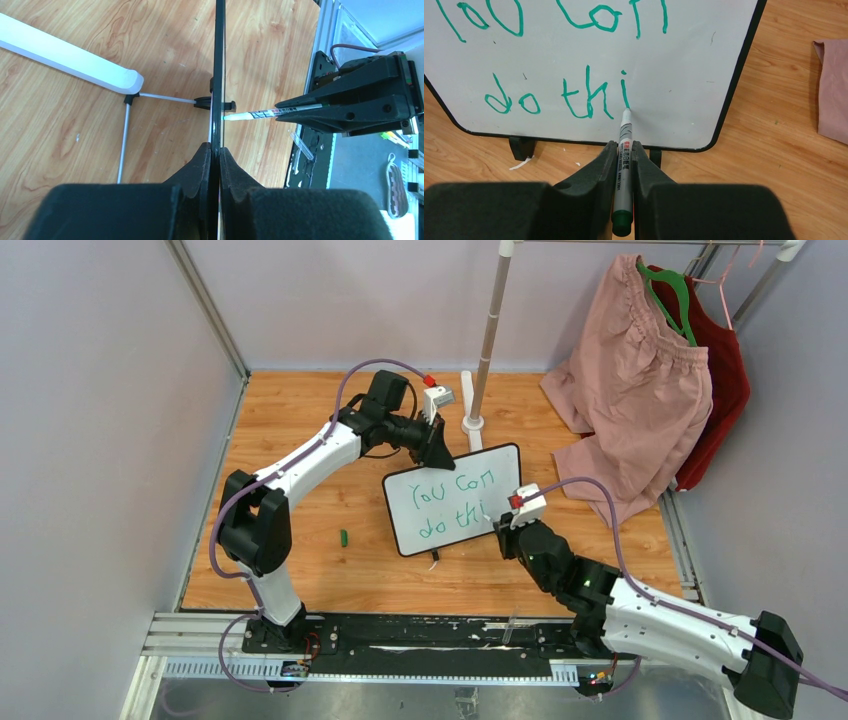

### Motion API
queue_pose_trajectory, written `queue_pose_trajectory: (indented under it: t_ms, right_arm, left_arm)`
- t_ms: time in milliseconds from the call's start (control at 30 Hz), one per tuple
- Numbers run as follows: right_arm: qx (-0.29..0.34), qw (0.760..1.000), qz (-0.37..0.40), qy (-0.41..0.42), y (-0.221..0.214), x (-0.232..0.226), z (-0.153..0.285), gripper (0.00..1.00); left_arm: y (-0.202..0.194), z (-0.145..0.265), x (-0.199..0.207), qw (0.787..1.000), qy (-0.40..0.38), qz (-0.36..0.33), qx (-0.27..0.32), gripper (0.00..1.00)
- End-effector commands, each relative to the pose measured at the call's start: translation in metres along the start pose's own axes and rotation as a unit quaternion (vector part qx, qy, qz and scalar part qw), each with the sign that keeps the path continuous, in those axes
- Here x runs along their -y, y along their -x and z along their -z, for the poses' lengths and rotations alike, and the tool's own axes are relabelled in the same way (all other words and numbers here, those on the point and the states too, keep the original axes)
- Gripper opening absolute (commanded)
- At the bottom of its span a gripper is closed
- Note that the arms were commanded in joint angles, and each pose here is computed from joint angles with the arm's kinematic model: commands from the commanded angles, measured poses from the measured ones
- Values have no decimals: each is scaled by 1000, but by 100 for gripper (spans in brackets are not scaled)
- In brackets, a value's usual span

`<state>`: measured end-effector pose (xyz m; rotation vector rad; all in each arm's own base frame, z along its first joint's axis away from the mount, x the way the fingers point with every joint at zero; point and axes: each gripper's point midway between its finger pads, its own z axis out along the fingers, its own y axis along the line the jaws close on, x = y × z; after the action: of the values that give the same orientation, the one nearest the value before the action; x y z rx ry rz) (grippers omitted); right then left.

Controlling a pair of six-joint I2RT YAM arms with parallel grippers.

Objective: Write a sentence on the whiteboard

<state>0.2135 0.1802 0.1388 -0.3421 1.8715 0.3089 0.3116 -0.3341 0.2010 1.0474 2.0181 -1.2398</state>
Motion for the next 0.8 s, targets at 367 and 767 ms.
queue_pose_trajectory:
  t_ms: [367, 767]
  right_arm:
    - [32, 999, -33, -5, 19, 13, 17, 0]
    - [42, 997, -33, -57, 38, 25, 8, 0]
  left_arm:
    - [3, 0, 11, 1000, -6, -4, 2, 0]
    - [3, 1, 12, 1000, -6, -4, 3, 0]
